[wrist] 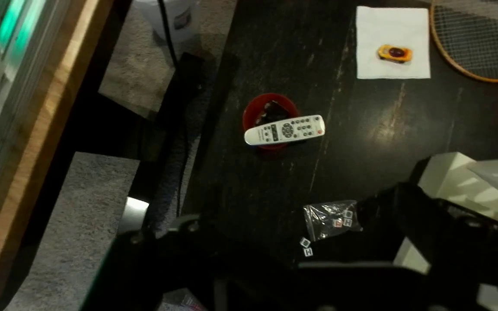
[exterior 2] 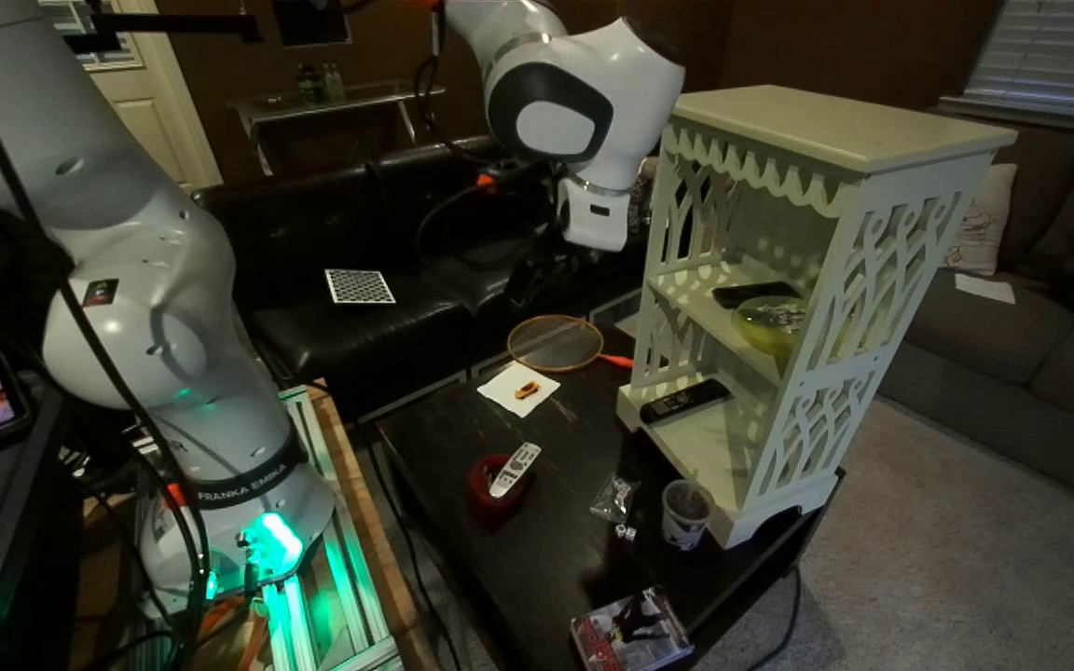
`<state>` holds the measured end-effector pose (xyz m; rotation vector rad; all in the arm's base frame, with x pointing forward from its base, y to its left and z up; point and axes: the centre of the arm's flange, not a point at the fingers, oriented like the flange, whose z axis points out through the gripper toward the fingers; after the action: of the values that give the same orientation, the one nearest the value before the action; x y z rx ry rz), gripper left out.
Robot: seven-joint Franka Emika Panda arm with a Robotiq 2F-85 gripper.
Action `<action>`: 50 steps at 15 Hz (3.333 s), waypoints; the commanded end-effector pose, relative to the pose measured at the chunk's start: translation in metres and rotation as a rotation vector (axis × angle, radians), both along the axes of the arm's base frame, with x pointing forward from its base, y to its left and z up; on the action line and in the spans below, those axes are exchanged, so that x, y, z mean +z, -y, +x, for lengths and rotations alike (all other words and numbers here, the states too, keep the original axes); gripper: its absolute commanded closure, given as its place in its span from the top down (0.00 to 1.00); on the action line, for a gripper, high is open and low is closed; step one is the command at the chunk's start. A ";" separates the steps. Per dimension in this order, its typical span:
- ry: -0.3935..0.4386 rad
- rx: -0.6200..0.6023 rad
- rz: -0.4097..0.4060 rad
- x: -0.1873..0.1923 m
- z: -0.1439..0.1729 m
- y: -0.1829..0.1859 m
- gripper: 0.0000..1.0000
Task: Put the plate on the top of the cupboard
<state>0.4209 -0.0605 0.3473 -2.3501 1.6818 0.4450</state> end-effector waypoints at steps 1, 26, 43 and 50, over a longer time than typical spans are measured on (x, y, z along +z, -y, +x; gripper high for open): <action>0.104 -0.167 0.030 -0.004 0.007 0.007 1.00; 0.571 -0.700 -0.272 -0.089 0.110 0.013 1.00; 0.682 -0.565 -0.140 -0.096 0.189 0.012 1.00; 0.705 -0.578 -0.185 -0.140 0.195 0.032 1.00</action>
<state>0.6034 -0.0948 0.2153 -1.6826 1.9664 -0.5353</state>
